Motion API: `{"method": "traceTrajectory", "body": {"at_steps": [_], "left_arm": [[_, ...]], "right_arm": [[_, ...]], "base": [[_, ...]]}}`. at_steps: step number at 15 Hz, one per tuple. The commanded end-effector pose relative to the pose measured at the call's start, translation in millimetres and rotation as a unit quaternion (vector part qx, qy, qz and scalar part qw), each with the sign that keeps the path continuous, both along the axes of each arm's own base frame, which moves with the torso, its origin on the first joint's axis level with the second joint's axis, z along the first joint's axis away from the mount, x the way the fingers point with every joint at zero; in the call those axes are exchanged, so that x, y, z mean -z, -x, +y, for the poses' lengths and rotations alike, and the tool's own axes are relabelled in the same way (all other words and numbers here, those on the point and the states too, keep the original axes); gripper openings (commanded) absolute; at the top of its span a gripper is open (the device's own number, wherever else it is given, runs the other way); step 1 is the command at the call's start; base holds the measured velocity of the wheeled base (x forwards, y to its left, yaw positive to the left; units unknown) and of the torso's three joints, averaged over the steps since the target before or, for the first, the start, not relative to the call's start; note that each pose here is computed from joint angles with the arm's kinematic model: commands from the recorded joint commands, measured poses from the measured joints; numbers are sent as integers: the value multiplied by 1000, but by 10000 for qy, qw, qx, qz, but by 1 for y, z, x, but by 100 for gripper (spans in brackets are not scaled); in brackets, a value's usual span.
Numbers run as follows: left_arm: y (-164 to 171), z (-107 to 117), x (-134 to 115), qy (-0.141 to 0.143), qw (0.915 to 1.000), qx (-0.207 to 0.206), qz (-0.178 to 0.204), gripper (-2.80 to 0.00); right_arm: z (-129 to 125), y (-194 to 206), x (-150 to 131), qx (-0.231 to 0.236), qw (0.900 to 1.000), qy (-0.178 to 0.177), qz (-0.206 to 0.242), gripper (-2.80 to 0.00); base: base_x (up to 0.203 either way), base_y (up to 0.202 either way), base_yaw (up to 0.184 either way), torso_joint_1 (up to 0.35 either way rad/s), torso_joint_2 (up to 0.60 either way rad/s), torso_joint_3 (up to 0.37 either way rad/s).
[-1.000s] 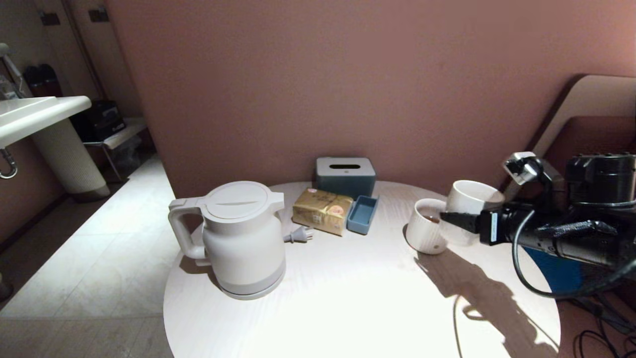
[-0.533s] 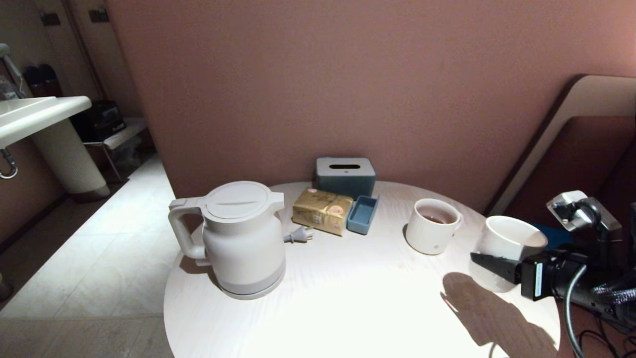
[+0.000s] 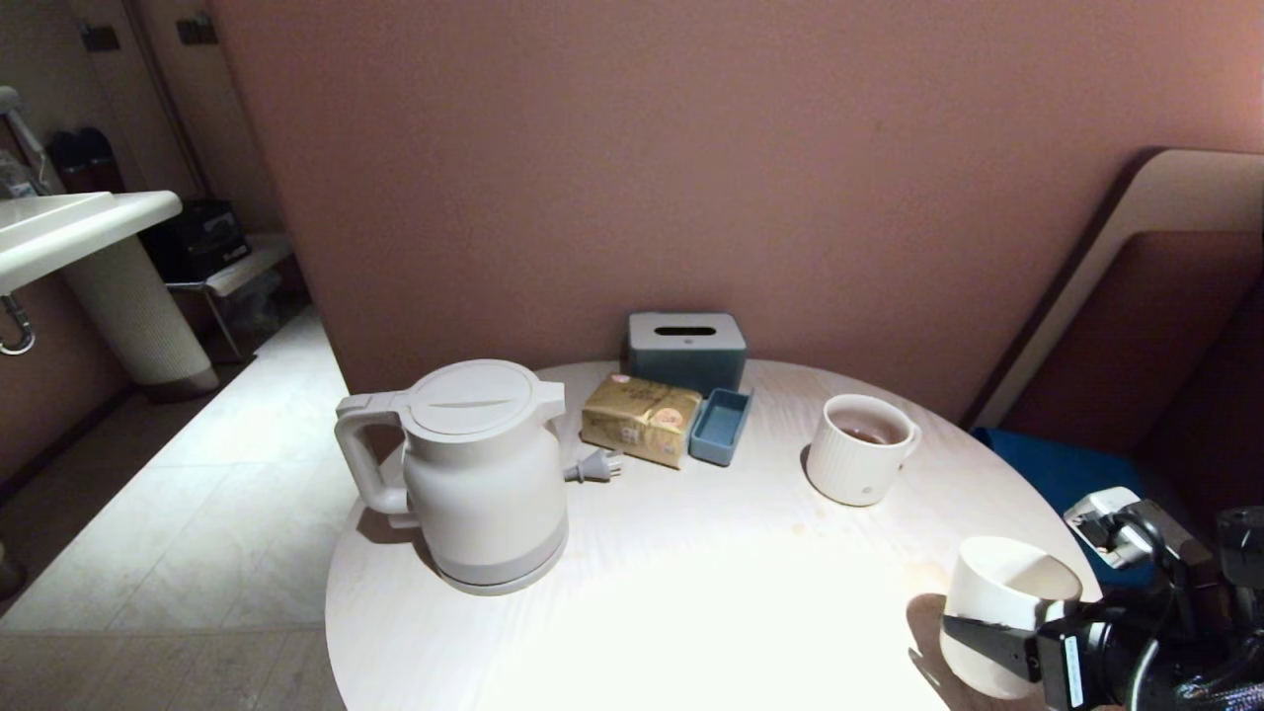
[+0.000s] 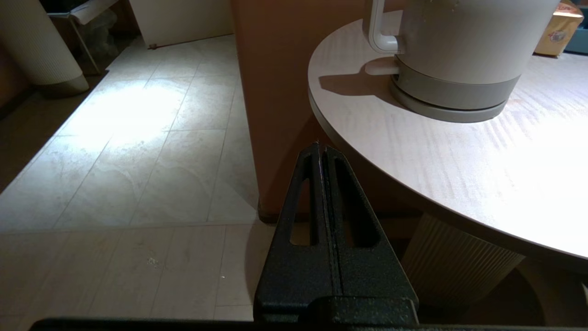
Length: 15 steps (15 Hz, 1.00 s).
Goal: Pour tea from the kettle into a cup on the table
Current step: Put the cup down on the table
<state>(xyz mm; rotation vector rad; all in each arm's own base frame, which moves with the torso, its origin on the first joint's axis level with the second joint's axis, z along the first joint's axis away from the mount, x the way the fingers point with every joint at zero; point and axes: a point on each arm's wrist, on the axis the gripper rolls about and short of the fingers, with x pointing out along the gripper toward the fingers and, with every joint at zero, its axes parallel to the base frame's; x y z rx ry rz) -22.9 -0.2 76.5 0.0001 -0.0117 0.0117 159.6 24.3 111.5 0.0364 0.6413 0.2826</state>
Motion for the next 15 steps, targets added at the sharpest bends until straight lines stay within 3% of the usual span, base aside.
{"method": "traceTrajectory", "body": {"at_steps": [1,8,15], "left_arm": [[0,0,0,0,10000,-3,5,-280],[0,0,0,0,10000,-3,5,-280],[0,0,0,0,10000,-3,5,-280]], "right_arm": [[1,-3,6,-34,9999,29,154,-280],[5,-36,-2,-18,9999,43,92,-280],[8,-57,15,5,10000,61,9,-280]], "base": [[0,0,0,0,0,0],[0,0,0,0,0,0],[0,0,0,0,0,0]]}}
